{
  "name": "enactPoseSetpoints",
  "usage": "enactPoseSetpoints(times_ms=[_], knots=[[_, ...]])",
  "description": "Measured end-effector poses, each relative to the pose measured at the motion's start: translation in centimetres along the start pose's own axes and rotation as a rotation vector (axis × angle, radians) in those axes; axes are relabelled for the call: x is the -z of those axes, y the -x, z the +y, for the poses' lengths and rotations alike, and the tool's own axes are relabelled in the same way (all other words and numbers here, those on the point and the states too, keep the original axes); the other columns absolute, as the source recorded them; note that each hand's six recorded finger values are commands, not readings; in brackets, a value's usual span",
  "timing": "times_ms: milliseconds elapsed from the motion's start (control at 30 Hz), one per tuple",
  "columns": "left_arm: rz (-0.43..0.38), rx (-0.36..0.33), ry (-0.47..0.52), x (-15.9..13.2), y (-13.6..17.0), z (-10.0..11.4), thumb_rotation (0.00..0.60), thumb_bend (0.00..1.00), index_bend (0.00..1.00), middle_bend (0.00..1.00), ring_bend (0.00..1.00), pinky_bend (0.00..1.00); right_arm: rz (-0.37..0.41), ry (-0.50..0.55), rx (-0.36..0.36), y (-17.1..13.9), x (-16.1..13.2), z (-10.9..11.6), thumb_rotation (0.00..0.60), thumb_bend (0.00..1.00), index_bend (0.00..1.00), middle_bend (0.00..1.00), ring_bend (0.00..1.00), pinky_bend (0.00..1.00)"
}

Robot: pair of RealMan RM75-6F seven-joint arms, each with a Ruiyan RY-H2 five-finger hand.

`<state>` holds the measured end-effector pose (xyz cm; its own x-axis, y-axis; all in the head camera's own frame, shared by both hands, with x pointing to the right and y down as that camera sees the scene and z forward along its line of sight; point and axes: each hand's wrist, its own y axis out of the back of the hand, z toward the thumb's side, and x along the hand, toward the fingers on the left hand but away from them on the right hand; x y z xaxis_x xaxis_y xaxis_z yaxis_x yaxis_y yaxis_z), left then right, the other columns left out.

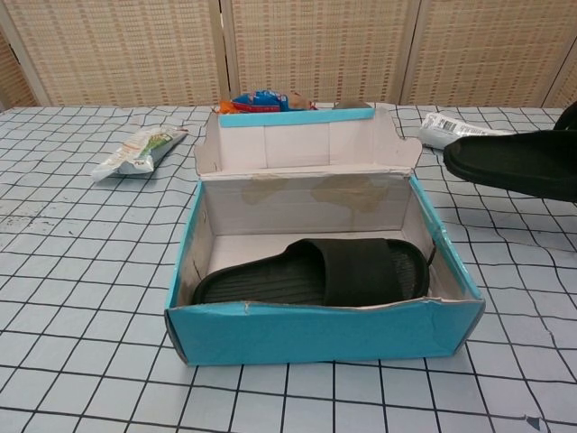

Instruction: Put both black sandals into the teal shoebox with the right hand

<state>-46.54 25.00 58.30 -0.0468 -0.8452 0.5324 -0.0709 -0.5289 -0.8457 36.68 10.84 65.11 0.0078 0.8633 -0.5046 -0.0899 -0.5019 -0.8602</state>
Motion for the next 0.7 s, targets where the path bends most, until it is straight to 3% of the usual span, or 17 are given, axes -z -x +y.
enactPoseSetpoints(times_ms=[267,367,700], knots=[[-0.003,0.0,0.0,-0.1,0.0,0.0,0.6,0.5,0.28,0.23,0.4,0.57,0.016,-0.031,0.184,-3.6,-3.1,7.7,0.6,0.0,0.49,0.48,0.33,0.41],[-0.001,0.004,-0.003,0.0,0.0,-0.1,0.6,0.5,0.28,0.23,0.4,0.57,0.046,-0.04,0.231,-4.0,-4.6,9.3,0.6,0.0,0.49,0.48,0.33,0.41],[-0.001,0.003,0.007,0.0,0.0,0.0,0.6,0.5,0.28,0.23,0.4,0.57,0.19,0.054,0.314,-4.3,-11.6,7.8,0.6,0.02,0.51,0.49,0.35,0.39]])
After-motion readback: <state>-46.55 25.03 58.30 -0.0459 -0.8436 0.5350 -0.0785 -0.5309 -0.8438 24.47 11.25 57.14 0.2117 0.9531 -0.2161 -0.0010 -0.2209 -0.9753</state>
